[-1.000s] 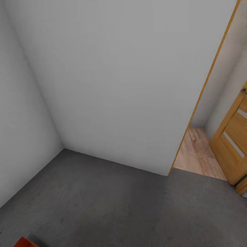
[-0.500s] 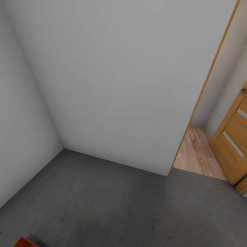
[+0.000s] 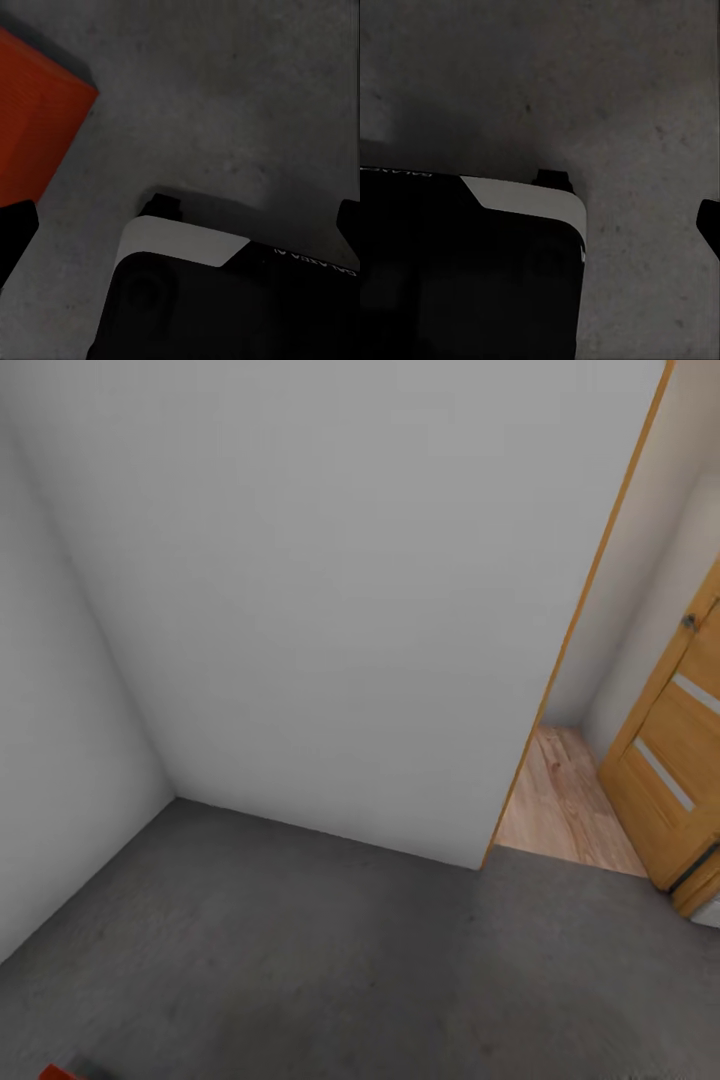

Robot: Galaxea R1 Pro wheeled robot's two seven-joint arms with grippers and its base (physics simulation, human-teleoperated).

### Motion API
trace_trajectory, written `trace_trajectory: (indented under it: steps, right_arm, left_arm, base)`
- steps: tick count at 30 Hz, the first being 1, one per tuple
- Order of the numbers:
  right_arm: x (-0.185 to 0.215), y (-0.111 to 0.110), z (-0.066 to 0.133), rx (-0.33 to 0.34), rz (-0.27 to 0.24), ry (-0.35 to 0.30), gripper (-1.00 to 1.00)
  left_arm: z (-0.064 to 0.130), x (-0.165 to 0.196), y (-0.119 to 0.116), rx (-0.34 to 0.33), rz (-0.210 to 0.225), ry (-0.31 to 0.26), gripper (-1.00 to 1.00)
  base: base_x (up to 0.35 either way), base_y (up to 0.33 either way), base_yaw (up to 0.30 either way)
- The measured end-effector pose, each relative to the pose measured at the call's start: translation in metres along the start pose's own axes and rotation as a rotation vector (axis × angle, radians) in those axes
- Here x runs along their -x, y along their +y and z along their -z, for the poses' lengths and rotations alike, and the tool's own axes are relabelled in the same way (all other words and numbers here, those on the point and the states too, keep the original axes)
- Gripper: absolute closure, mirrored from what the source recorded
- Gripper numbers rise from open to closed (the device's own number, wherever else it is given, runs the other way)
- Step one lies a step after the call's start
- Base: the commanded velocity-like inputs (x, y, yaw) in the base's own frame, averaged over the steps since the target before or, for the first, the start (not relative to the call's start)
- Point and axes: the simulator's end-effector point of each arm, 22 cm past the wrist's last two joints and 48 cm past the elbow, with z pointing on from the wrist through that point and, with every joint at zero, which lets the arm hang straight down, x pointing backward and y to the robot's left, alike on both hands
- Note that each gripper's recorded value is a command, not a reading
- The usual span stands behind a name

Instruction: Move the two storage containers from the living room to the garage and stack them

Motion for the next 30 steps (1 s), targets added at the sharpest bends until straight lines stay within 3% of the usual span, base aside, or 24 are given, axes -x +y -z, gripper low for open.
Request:
trace_trajectory:
  steps: [30]
  right_arm:
    - [-0.0007,0.0004,0.0001,0.000,0.000,0.002,-1.00]
  left_arm:
    - [0.0000,0.0000,0.0000,0.000,0.000,0.000,-1.00]
  base:
    - [0.000,0.000,-0.280]
